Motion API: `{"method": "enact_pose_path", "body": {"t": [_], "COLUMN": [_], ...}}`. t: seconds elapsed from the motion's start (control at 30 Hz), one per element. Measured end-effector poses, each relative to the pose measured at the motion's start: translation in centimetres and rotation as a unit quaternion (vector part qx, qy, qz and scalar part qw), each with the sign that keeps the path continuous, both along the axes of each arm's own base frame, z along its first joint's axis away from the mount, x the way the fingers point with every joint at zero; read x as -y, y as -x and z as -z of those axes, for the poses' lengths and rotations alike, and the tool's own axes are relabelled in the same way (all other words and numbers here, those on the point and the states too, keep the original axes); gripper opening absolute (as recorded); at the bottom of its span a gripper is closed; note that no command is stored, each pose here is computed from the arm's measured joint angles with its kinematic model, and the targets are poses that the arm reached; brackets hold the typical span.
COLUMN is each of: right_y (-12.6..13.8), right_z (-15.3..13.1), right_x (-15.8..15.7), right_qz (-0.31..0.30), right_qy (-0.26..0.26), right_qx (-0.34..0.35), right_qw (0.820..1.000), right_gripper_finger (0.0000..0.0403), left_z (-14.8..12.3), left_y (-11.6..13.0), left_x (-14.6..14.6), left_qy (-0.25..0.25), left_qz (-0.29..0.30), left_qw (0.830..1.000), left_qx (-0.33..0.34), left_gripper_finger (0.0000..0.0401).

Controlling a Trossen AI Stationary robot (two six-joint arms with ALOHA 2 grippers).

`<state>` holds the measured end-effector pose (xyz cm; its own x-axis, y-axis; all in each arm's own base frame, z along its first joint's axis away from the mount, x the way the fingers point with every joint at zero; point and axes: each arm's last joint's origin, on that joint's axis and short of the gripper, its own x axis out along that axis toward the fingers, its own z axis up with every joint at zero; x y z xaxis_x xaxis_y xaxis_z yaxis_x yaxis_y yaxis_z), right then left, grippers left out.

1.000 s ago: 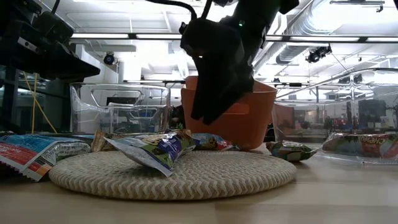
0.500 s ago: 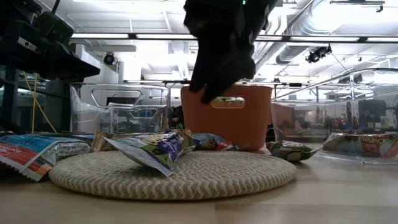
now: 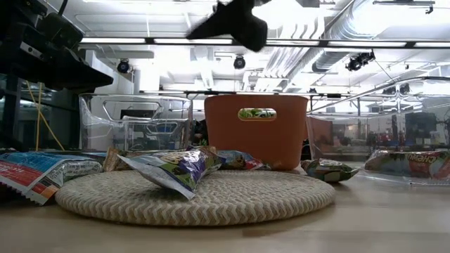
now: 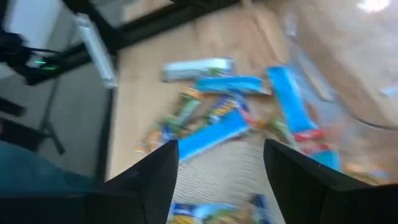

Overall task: Pick and place Granola Bars by type
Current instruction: Put the red granola bar into the right transparent bin

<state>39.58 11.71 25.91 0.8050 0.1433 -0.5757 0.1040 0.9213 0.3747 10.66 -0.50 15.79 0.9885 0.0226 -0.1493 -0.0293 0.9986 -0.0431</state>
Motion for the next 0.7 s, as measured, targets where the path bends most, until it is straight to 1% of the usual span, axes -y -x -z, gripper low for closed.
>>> {"method": "enact_pose_path", "body": {"t": [0.1,0.2,0.33,0.43,0.53,0.6,0.7], "right_y": [0.4,0.5,0.3,0.1,-0.1,-0.3,-0.5], "right_z": [0.3,0.7,2.7,4.7,6.0,6.8,7.7], "right_x": [-1.0,-2.0,-3.5,-4.3,-4.3,-3.9,-3.3], "right_qz": [-0.009,-0.004,0.0,-0.004,0.025,0.045,0.054], "right_qy": [0.01,0.012,-0.006,0.002,0.009,0.023,0.037], "right_qx": [-0.007,-0.013,-0.04,-0.067,-0.081,-0.095,-0.11], "right_qw": [1.0,1.0,0.999,0.998,0.996,0.994,0.992], "right_gripper_finger": [0.022,0.022,0.022,0.022,0.022,0.022,0.022], "left_z": [0.0,0.0,0.0,0.0,0.0,0.0,0.0], "left_y": [0.0,0.0,0.0,0.0,0.0,0.0,0.0], "left_x": [0.0,0.0,0.0,0.0,0.0,0.0,0.0], "left_qy": [0.0,0.0,0.0,0.0,0.0,0.0,0.0], "left_qz": [0.0,0.0,0.0,0.0,0.0,-0.001,0.0], "left_qw": [1.0,1.0,1.0,1.0,1.0,1.0,1.0], "left_qx": [0.0,0.0,0.0,0.001,0.0,0.0,0.0], "left_gripper_finger": [0.0001,0.0001,0.0001,0.0001,0.0001,0.0001,0.0001]}}
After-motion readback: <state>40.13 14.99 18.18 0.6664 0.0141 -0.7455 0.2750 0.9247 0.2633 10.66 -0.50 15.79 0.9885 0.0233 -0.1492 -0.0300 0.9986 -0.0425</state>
